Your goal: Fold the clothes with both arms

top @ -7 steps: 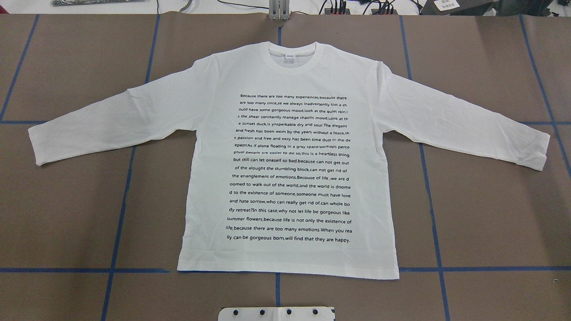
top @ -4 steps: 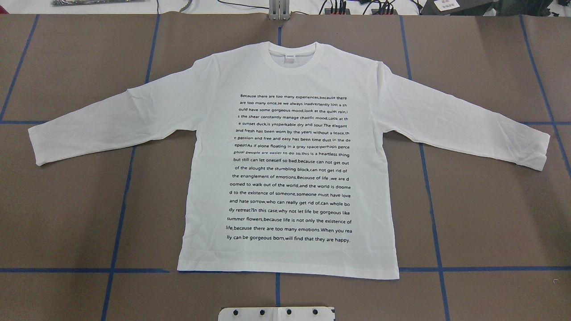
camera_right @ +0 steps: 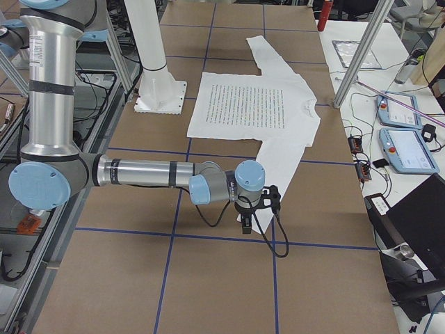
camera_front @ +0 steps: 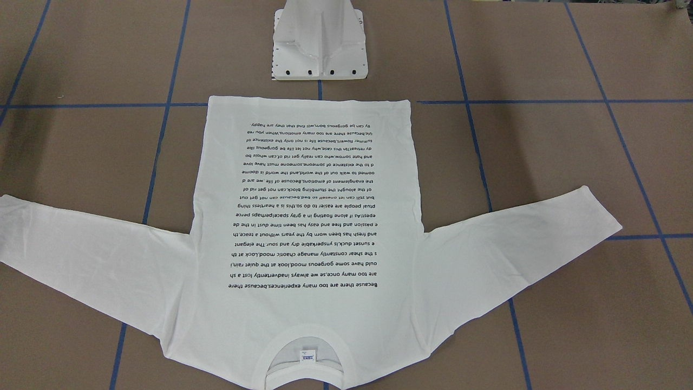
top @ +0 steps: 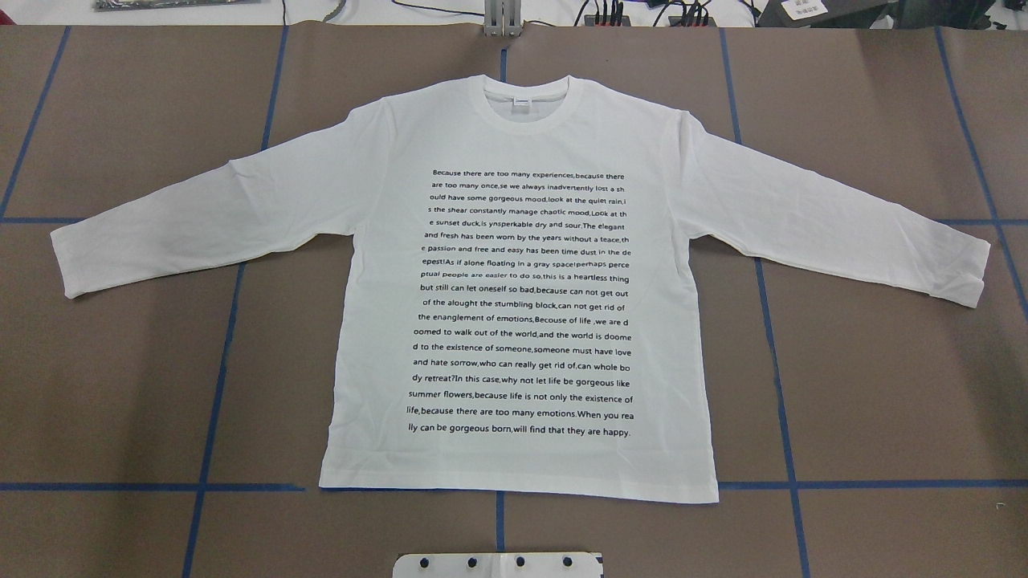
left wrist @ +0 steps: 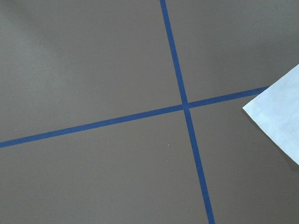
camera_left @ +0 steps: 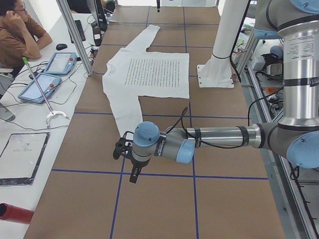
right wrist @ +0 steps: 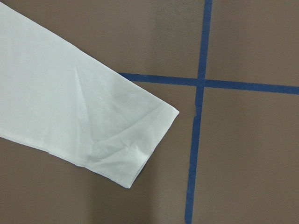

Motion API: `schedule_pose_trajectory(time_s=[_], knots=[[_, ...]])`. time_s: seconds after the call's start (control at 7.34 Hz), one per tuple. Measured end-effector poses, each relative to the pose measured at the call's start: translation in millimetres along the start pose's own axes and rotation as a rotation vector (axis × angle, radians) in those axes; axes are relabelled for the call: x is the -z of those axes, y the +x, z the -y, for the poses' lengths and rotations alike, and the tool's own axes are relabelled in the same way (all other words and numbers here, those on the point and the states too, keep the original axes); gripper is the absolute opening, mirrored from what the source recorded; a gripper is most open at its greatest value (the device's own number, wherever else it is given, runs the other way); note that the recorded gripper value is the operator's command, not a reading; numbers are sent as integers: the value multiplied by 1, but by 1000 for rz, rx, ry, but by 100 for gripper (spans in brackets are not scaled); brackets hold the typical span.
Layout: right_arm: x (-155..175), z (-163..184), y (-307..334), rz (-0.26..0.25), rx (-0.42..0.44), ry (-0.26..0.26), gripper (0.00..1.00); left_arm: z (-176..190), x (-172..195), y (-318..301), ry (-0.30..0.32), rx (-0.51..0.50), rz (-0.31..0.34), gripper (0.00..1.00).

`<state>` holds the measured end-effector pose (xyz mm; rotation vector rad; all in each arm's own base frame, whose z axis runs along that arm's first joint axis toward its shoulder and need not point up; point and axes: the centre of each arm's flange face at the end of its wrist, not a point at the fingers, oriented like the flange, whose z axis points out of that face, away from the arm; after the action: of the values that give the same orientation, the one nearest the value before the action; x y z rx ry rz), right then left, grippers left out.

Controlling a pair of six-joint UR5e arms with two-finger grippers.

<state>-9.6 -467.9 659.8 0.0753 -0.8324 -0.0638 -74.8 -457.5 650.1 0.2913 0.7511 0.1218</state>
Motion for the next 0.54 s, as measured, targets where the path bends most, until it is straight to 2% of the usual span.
schedule_pose_trajectory(time_s=[0.27, 0.54], knots=[[-42, 3, -3, -1, 41, -8, 100, 2, -2, 1, 2, -2, -3, 100], [-69, 16, -11, -8, 83, -18, 100, 6, 0, 2, 9, -5, 14, 100]])
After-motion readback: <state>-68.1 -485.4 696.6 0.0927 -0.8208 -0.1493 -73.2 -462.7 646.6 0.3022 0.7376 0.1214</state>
